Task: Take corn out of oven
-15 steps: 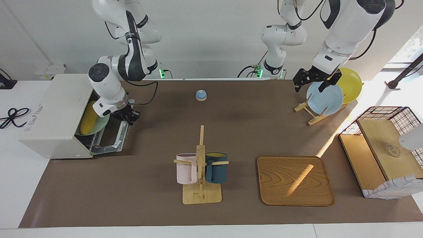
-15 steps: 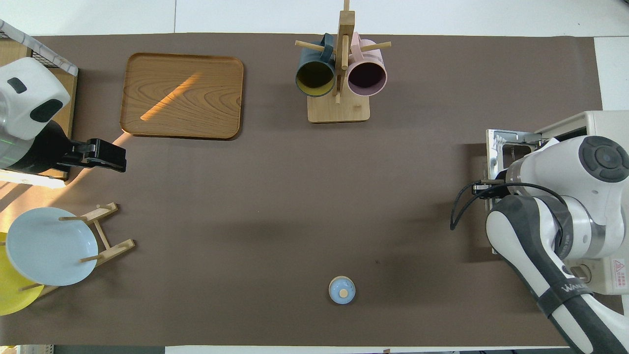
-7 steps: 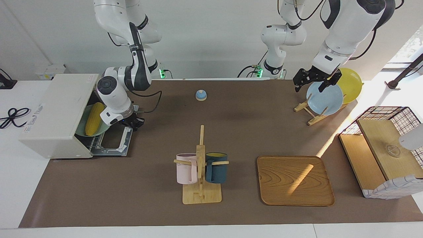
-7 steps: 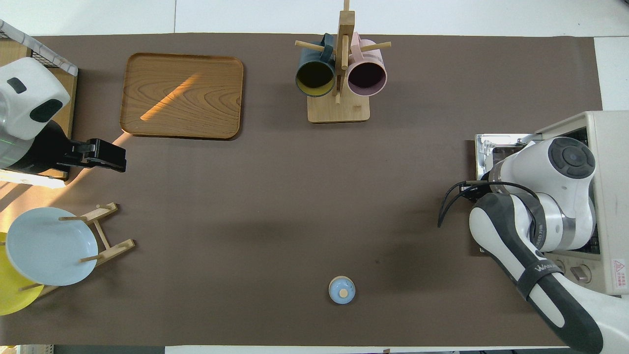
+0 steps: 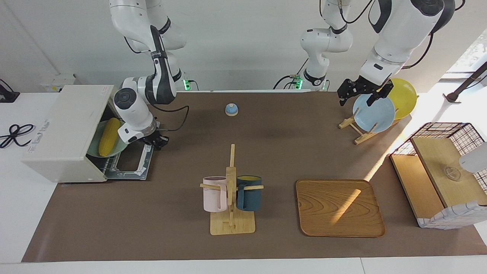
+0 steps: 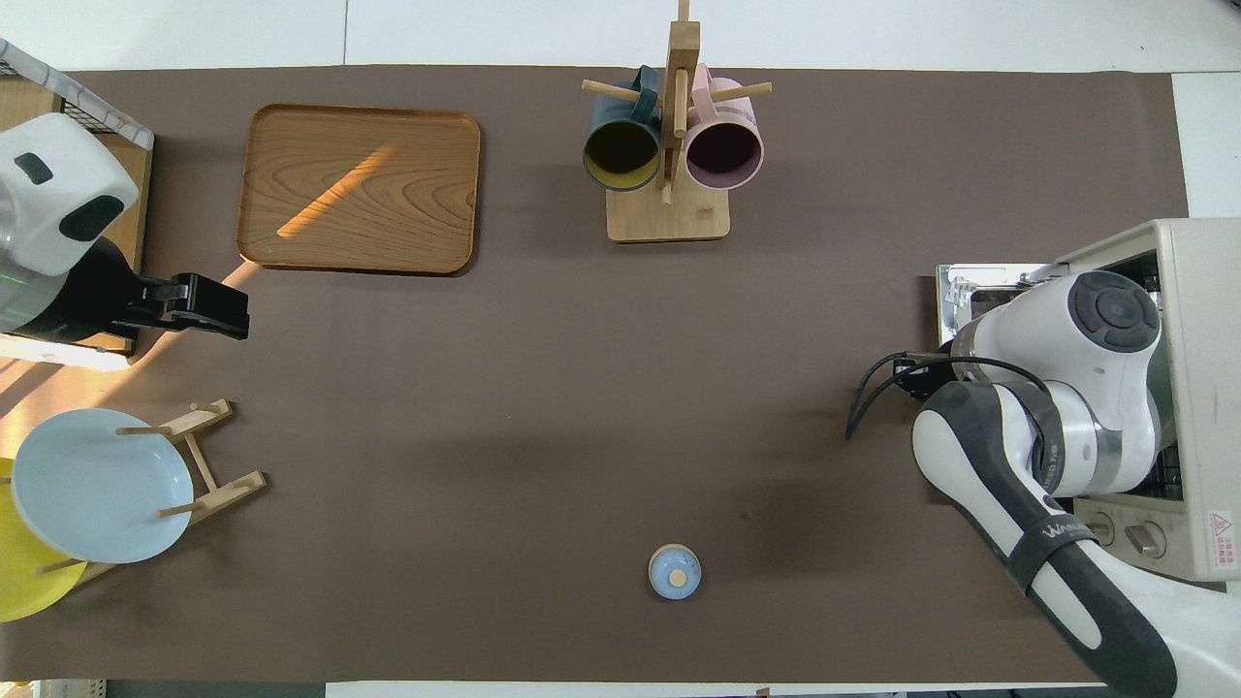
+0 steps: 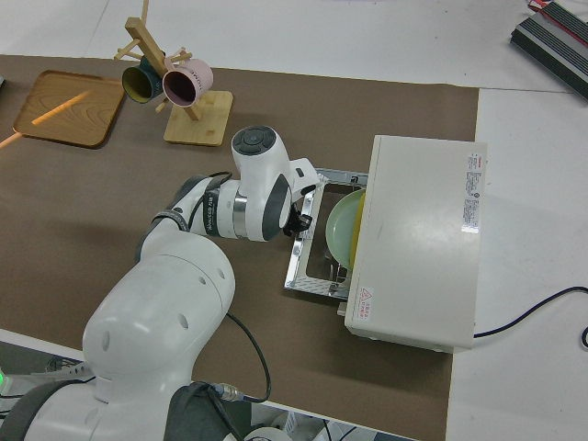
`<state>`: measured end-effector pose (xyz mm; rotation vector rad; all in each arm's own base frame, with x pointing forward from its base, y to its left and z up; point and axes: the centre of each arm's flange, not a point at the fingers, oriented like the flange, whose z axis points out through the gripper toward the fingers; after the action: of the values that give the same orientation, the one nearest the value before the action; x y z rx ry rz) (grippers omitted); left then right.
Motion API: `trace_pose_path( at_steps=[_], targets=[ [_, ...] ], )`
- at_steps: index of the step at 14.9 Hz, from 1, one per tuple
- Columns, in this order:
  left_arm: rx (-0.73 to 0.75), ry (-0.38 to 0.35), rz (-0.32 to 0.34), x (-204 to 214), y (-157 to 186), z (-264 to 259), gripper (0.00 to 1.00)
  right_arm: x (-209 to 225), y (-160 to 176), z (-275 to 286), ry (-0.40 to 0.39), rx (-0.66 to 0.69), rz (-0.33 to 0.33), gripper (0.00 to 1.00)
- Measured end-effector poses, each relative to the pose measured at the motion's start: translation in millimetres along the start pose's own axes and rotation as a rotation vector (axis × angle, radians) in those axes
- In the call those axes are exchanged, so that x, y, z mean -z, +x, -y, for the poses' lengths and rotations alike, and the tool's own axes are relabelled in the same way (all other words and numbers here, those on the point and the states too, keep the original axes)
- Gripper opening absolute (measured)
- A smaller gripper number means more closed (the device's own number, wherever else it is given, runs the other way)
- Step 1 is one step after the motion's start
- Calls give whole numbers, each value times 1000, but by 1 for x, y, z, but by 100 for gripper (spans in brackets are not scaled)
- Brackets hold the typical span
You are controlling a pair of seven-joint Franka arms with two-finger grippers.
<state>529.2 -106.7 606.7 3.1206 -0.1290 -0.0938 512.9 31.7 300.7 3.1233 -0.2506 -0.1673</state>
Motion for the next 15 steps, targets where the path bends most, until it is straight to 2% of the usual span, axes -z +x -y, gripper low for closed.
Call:
trace_pose_path(
  at_steps=[1, 3, 4, 6, 9, 10, 12, 15],
  targets=[
    [0, 0, 0, 0, 0, 0, 100, 6, 1, 5, -1, 1, 1, 11],
    [0, 0, 0, 0, 0, 0, 100, 34, 7, 7, -2, -1, 21, 15],
    [0, 0, 0, 0, 0, 0, 100, 52, 11, 4, -6, -5, 29, 23],
    [0, 0, 0, 0, 0, 0, 100, 87, 14, -10, -28, -13, 33, 27],
    [0, 0, 0, 0, 0, 0, 100, 106, 11, -39, -58, -43, 37, 58],
    [0, 0, 0, 0, 0, 0, 100, 106, 12, -48, -65, -51, 39, 62],
    [0, 0, 0, 0, 0, 0, 100, 102, 11, -61, -67, -48, 48, 61],
    [0, 0, 0, 0, 0, 0, 100, 96, 11, -70, -75, 30, 42, 56]
  ],
)
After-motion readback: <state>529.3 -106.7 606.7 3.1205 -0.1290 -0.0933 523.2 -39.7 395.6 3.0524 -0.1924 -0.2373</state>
